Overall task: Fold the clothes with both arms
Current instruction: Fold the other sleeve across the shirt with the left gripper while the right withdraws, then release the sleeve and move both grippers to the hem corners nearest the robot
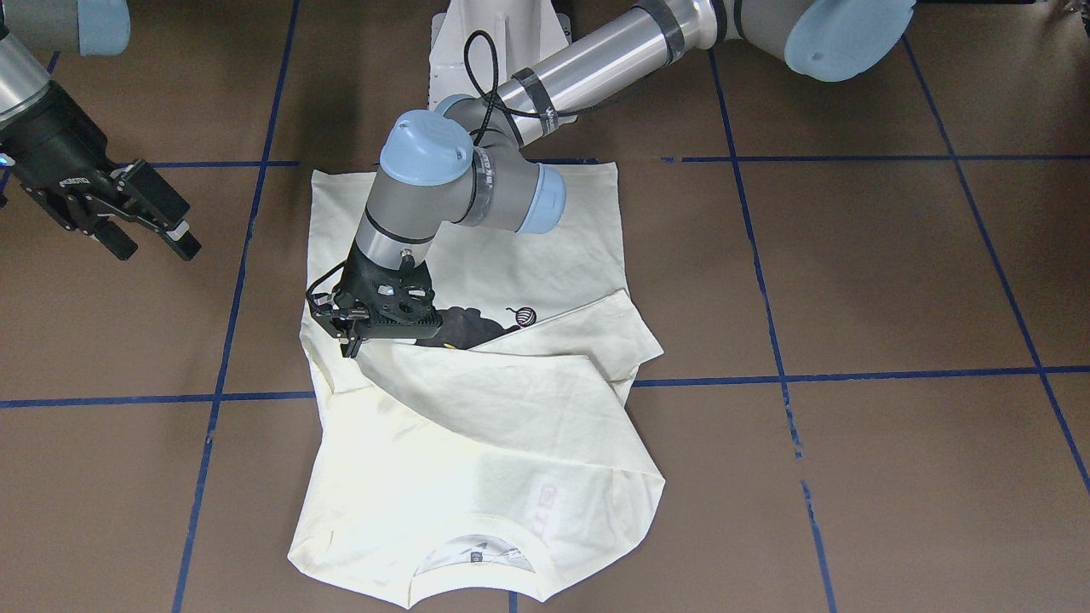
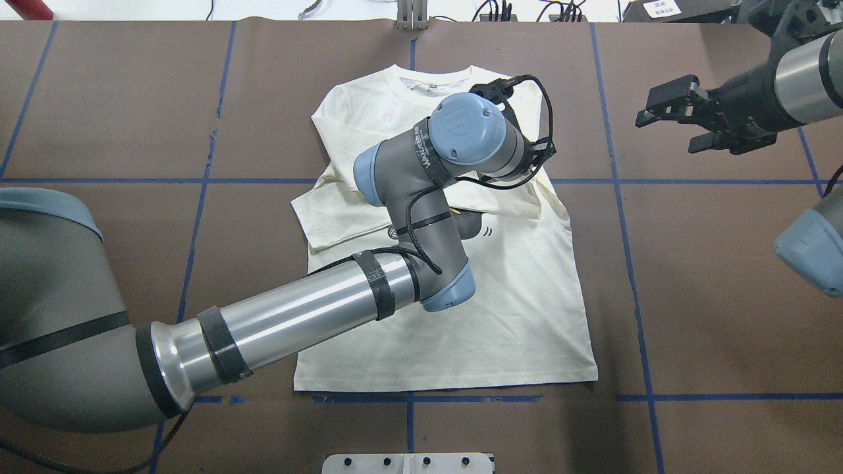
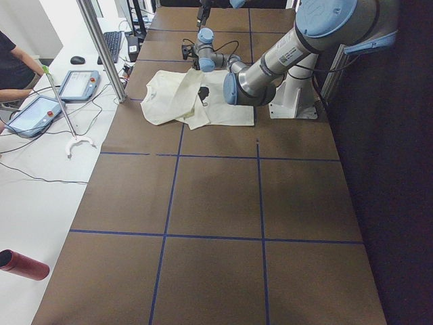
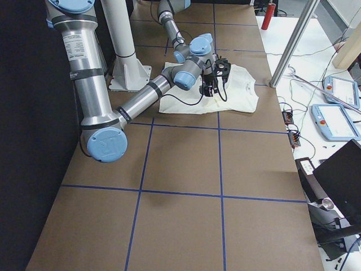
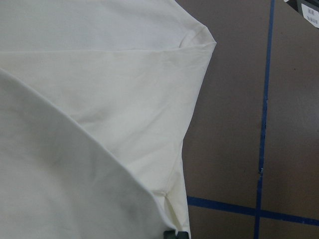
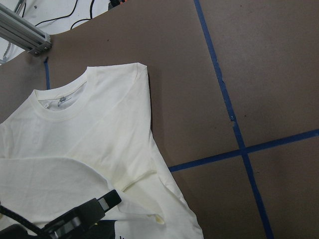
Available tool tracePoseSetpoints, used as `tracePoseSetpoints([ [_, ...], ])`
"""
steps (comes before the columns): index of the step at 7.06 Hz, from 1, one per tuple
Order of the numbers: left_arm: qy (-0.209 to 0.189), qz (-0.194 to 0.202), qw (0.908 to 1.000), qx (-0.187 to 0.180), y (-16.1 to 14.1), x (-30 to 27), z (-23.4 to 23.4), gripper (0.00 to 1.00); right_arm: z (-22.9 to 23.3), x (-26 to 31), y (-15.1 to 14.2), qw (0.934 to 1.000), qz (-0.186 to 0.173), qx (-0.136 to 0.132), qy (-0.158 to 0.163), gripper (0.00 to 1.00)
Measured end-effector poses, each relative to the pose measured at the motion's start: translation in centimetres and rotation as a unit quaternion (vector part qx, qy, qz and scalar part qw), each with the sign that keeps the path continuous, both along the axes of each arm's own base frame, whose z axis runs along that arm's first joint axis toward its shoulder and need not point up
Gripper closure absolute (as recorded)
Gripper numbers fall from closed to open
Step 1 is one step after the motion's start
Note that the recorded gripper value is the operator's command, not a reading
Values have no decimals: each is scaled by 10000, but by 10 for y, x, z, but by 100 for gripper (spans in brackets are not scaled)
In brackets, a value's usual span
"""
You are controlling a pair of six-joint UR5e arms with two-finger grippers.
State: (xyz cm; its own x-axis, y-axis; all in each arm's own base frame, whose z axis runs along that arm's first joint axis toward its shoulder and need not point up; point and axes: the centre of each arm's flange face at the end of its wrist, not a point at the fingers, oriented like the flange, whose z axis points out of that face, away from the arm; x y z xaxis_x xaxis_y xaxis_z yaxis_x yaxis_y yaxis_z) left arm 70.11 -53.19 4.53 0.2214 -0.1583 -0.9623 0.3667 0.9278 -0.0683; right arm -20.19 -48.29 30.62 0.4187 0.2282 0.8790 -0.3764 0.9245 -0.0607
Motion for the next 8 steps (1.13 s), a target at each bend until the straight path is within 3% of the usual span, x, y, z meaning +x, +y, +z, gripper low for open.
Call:
tracePoseSetpoints([
  [1,53,-14,10000,42,4,5,-4,60,2,1,2,10000,1,-14,11,0],
  [2,108,-6,9999,71,7,10,-9,9,3,2,3,10000,2,-22,15,0],
  [3,140,6,9999,92,8,15,-10,5,3,3,4,10000,3,-24,13,0],
  [5,185,-17,9998,91,9,16,-12,10,5,0,8,10000,-10,-71,11,0],
  [8,50,271,9996,53,4,-84,42,13,19,-40,56,9985,-261,-486,-1,1],
])
